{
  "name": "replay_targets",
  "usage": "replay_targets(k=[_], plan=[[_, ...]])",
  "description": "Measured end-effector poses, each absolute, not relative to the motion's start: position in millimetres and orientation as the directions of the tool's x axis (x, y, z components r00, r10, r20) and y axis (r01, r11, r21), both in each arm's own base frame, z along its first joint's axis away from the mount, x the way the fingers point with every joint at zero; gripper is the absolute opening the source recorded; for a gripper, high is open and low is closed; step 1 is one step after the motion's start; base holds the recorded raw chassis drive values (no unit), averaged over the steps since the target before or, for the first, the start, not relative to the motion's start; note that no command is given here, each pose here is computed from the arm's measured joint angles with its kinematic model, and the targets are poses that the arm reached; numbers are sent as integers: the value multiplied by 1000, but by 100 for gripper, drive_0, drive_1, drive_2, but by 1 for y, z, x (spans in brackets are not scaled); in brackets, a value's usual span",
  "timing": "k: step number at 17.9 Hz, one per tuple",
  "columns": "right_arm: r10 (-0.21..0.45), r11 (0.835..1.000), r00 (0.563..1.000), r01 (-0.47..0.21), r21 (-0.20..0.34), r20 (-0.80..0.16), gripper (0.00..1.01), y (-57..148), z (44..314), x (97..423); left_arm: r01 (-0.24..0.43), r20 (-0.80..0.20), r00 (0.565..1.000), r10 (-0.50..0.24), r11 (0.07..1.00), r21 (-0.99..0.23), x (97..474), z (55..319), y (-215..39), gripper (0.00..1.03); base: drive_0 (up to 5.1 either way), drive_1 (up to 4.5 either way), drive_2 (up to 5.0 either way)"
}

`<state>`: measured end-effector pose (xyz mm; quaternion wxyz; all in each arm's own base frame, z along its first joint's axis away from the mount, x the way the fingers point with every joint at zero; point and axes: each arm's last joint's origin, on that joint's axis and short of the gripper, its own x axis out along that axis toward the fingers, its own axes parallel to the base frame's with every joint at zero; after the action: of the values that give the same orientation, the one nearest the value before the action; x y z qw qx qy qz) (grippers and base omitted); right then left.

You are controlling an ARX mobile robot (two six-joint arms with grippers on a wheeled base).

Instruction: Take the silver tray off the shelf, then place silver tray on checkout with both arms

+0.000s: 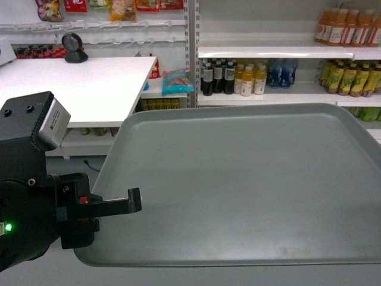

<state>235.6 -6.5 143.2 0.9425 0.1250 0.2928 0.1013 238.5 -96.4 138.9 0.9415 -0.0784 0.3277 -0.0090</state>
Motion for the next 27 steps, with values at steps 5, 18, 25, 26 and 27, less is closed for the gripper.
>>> replay_targets(k=[5, 18, 25, 26, 27], plan=[[264, 948, 808, -118, 295, -526, 2, -6, 143, 236, -34, -611, 789, -70, 987, -156, 239, 139, -97, 2, -493, 248, 248], [264, 948, 808, -118, 295, -526, 2, -7, 143, 236, -34, -613, 787, -69, 987, -155, 239, 139, -97, 2, -493, 248, 248], [264, 948, 808, -117, 295, -527, 2, -7, 143, 236, -34, -612, 788, -69, 987, -155, 239, 139, -97, 2, -499, 247, 247], [264, 948, 809, -118, 295, -526, 2, -7, 143, 236, -34, -612, 788, -69, 987, -155, 239, 139, -97, 2, -499, 247, 247], [264, 948, 808, -118, 295, -527, 2, -6, 143, 236, -35, -615, 785, -68, 988, -153, 239, 139, -96, 2, -499, 247, 247]])
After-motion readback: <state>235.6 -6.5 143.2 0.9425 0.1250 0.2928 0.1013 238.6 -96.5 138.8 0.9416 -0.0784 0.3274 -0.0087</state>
